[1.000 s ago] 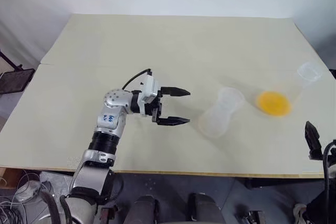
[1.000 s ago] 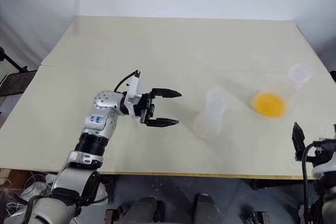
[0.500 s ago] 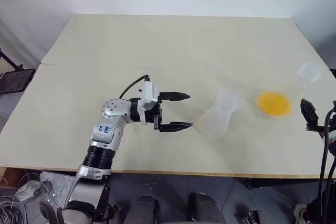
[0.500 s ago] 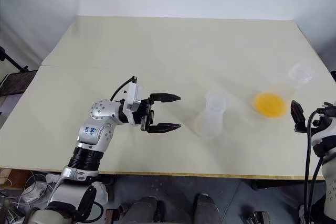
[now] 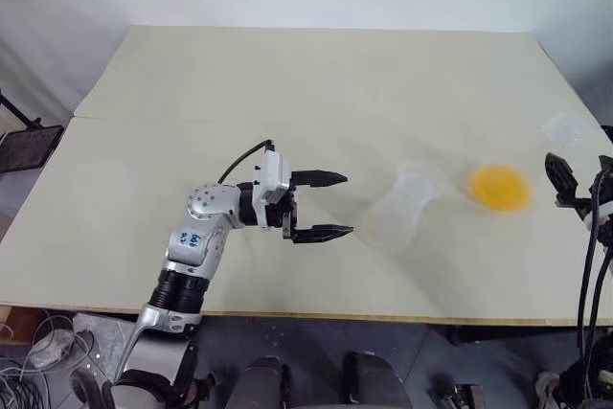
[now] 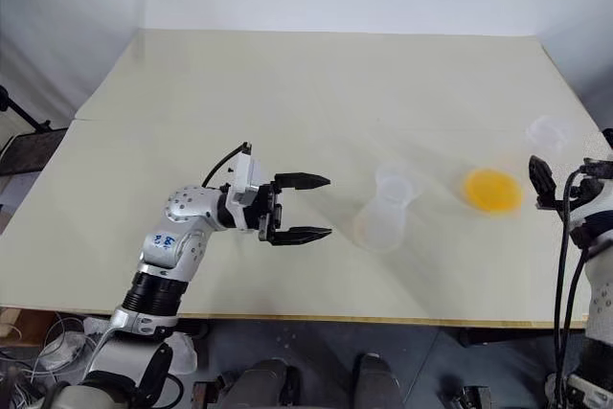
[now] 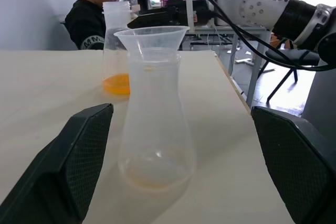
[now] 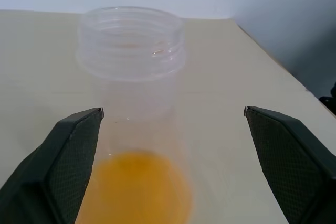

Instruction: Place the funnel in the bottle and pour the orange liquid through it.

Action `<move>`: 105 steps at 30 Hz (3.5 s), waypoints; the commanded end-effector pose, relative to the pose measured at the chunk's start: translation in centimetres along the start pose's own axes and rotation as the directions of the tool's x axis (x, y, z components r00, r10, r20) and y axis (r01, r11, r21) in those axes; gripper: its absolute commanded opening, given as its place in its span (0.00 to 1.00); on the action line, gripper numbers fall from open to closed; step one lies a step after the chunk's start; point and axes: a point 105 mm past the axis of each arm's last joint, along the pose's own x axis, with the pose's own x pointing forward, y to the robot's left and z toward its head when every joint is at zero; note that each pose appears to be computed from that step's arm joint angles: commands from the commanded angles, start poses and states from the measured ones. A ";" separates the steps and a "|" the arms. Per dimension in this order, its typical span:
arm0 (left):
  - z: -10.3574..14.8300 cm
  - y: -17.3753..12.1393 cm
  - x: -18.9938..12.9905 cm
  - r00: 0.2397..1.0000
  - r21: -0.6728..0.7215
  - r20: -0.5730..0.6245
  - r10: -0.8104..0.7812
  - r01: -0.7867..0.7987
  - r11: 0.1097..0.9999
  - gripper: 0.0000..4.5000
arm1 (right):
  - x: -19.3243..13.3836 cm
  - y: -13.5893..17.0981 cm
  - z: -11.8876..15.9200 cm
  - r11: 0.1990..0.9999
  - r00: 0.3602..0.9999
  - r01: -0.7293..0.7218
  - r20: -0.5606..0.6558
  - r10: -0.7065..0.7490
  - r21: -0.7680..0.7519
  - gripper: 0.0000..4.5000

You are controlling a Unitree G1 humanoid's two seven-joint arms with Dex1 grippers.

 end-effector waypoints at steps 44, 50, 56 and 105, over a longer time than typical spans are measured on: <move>-0.5 1.4 0.9 0.999 0.032 0.035 -0.003 0.002 0.999 1.00 | -3.6 11.7 6.4 0.897 0.982 -0.132 0.067 0.176 -0.422 0.55; -0.8 1.5 1.3 0.998 0.030 0.039 -0.048 0.047 0.998 1.00 | -5.0 13.9 6.3 0.791 0.981 -0.140 0.022 0.191 -0.596 0.55; -0.8 1.9 1.9 0.996 0.036 0.050 -0.070 0.068 0.997 1.00 | -5.2 15.1 5.9 0.696 0.979 -0.144 0.004 0.206 -0.703 0.55; 1.2 3.1 1.2 0.997 0.118 0.017 -0.076 0.073 0.990 1.00 | -4.4 17.9 7.5 -0.004 0.938 0.005 0.003 0.348 -1.000 0.55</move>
